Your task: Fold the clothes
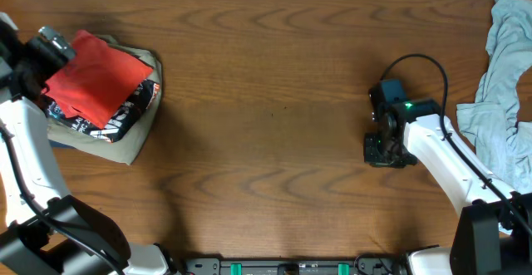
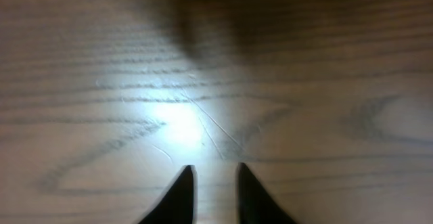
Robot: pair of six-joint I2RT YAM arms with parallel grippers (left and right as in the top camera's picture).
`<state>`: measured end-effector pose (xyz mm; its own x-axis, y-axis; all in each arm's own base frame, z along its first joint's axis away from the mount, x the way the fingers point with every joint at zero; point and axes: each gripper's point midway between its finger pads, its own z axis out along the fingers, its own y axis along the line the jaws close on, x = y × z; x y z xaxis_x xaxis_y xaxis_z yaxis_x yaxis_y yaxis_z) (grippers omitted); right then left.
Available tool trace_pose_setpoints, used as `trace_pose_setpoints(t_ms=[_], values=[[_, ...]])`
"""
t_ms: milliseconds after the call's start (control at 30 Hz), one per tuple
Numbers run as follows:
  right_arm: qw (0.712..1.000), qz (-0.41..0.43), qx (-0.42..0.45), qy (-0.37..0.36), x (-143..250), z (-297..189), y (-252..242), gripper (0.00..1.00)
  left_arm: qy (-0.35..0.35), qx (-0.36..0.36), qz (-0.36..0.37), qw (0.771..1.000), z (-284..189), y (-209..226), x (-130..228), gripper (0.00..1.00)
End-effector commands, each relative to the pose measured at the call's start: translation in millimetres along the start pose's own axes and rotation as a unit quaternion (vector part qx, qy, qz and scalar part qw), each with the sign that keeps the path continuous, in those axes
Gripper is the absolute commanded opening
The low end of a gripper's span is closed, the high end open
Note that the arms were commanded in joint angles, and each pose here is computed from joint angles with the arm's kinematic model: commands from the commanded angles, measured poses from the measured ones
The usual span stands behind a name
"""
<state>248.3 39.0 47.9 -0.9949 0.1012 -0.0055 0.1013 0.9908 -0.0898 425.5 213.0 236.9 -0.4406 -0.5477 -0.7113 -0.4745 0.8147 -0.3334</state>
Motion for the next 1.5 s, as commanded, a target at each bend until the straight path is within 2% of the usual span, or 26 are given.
trace_pose_setpoints(t_ms=[0,100,133,200,300,400,500,633,833,1000,1067,1233,1467], values=[[0.999,0.015,-0.029,-0.022,-10.8,-8.4,8.3,0.3,0.024,0.039,0.017,0.999,7.1,-31.9,18.5,0.98],[0.997,0.014,-0.073,-0.033,-18.1,-10.5,24.5,0.4,0.052,0.064,0.04,0.996,15.1,-64.1,43.0,0.98],[0.995,0.013,-0.093,-0.039,-21.7,-11.9,31.6,0.51,0.067,0.074,0.05,0.994,18.1,-77.8,54.4,0.98],[0.991,0.011,-0.123,-0.049,-27.7,-14.9,42.6,0.64,0.097,0.093,0.071,0.988,23.2,-105.6,78.6,0.98],[0.982,0.005,-0.176,-0.065,-37.4,-21.9,61.3,0.87,0.164,0.118,0.108,0.973,30.4,-147.0,132.0,0.98],[0.976,0.0,-0.207,-0.074,-42.8,-27.2,72.3,0.99,0.236,0.131,0.16,0.95,35.8,-173.4,190.9,0.98],[0.974,-0.002,-0.211,-0.077,-44.1,-28.0,73.6,0.99,0.323,0.12,0.206,0.916,34.3,-176.4,252.6,0.98],[0.975,-0.027,-0.206,-0.079,-43.3,-26.9,68.2,0.99,0.401,0.06,0.225,0.886,17.7,-151.1,290.9,0.98],[0.98,0.015,-0.193,-0.048,-41.5,-37.7,36.7,0.99,0.465,-0.025,0.23,0.854,-34.1,-106.6,288.9,0.98],[0.983,0.022,-0.183,-0.005,-26.1,-57.1,17.0,0.99,0.478,-0.079,0.247,0.839,-72.6,-80.6,276.6,0.98],[0.983,0.012,-0.181,0.001,-17.8,-64.7,14.7,0.99,0.472,-0.078,0.247,0.842,-84.6,-79.9,272.0,0.98],[0.986,0.012,-0.166,-0.03,-4.8,-87.6,4.2,0.99,0.42,-0.052,0.248,0.871,-113.5,-84.2,254.9,0.98],[0.97,0.019,-0.151,-0.189,6.8,-136.4,-13.8,0.99,0.269,0.02,0.245,0.931,-157.8,-84.9,236.7,0.98]])
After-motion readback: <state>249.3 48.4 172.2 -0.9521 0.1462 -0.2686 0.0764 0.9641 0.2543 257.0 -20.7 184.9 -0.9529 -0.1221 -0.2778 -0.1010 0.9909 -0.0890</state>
